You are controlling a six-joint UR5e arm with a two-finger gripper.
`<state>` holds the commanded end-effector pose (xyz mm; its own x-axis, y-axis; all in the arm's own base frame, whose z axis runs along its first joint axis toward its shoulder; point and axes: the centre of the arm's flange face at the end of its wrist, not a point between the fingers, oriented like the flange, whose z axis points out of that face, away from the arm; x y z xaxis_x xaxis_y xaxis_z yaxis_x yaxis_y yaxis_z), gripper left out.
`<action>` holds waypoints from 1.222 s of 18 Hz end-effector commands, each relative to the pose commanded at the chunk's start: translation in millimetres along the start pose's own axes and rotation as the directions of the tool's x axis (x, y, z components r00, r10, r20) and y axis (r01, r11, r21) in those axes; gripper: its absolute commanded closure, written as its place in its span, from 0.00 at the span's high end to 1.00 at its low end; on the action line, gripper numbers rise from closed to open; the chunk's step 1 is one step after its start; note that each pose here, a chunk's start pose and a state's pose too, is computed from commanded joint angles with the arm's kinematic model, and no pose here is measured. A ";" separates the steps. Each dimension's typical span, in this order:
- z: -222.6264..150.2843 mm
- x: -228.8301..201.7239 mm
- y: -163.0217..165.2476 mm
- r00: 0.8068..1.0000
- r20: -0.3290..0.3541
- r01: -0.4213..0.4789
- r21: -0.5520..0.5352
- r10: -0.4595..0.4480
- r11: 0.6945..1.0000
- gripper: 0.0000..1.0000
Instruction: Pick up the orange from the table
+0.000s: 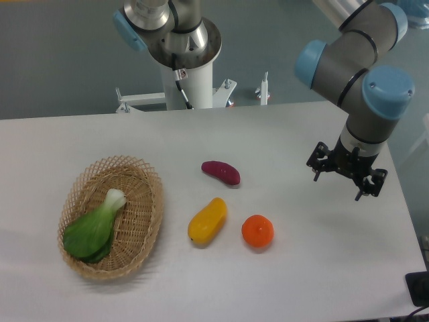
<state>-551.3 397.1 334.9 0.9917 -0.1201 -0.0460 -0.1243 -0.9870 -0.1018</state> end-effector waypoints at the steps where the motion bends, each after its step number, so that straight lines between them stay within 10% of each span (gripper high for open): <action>1: 0.1 1.0 -1.8 1.000 0.000 0.014 0.000 -0.014 1.000 1.00; 14: 18.5 36.0 -61.3 0.971 -0.032 0.236 -0.004 -0.236 0.972 1.00; 22: 48.2 64.2 -76.9 0.969 -0.103 0.223 -0.011 -0.223 0.975 1.00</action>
<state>-479.7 470.5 291.9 0.9924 0.0926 0.0808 0.1004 -0.9901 -0.0981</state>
